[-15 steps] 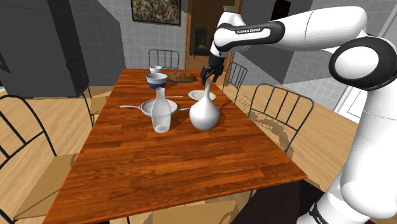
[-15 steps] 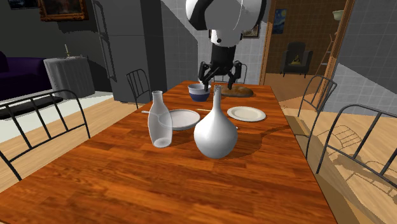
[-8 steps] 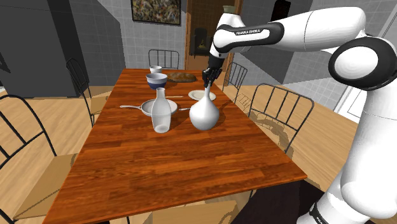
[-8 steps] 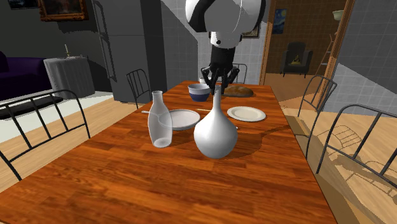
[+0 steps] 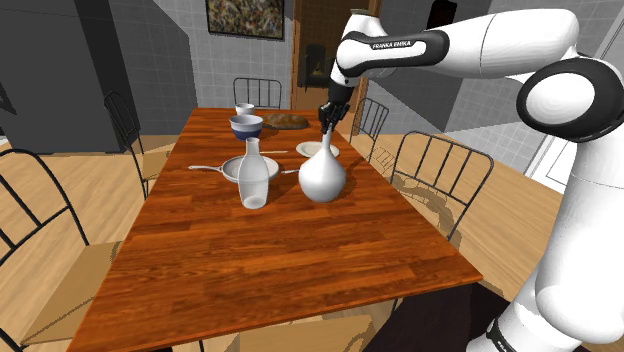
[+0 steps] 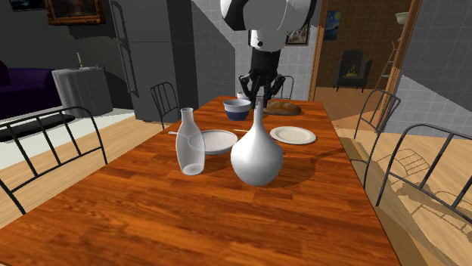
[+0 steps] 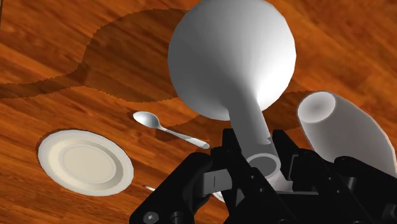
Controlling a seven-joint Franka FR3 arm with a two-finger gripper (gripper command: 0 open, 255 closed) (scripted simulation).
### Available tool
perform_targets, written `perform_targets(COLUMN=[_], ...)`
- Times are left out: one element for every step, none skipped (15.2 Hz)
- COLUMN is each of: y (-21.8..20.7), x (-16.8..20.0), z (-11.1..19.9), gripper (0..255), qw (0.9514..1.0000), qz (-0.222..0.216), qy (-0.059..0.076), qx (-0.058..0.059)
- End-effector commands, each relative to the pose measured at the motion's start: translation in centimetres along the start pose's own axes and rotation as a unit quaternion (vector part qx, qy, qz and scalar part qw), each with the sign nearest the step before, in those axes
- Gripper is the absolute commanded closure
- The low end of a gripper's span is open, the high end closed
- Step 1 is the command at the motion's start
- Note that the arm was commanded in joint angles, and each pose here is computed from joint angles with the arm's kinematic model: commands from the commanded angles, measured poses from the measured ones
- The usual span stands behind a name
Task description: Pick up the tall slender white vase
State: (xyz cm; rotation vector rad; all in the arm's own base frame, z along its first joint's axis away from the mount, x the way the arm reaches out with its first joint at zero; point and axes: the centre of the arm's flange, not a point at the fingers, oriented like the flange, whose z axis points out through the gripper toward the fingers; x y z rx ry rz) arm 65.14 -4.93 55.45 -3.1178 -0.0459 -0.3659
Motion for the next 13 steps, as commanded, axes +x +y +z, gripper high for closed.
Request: perform_targets(y=[0.0, 0.0, 0.0, 0.0, 0.0, 0.0, 0.0, 0.0, 0.0, 0.0, 0.0, 0.0, 0.0], x=[0.3, 0.4, 0.6, 0.7, 0.8, 0.9, 1.0, 1.2, 1.3, 1.4, 1.5, 1.6, 1.5], z=[-1.2, -1.7, -2.2, -2.7, -3.2, -3.7, -4.2, -4.8, -5.3, -5.8, -6.3, -6.4, -6.4], gripper=[255, 255, 255, 255, 255, 255, 255, 255, 255, 255, 255, 255, 255], qw=[1.0000, 1.0000, 1.0000, 1.0000, 1.0000, 1.0000, 1.0000, 1.0000, 1.0000, 1.0000, 1.0000, 1.0000, 1.0000], qz=[0.000, 0.000, 0.000, 0.000, 0.000, 0.000, 0.000, 0.000, 0.000, 0.000, 0.000, 0.000, 0.000], qy=[0.001, 0.001, 0.001, 0.001, 0.001, 0.001, 0.001, 0.001, 0.001, 0.001, 0.001, 0.001, 0.001], qx=[0.000, 0.000, 0.000, 0.000, 0.000, 0.000, 0.000, 0.000, 0.000, 0.000, 0.000, 0.000, 0.000])
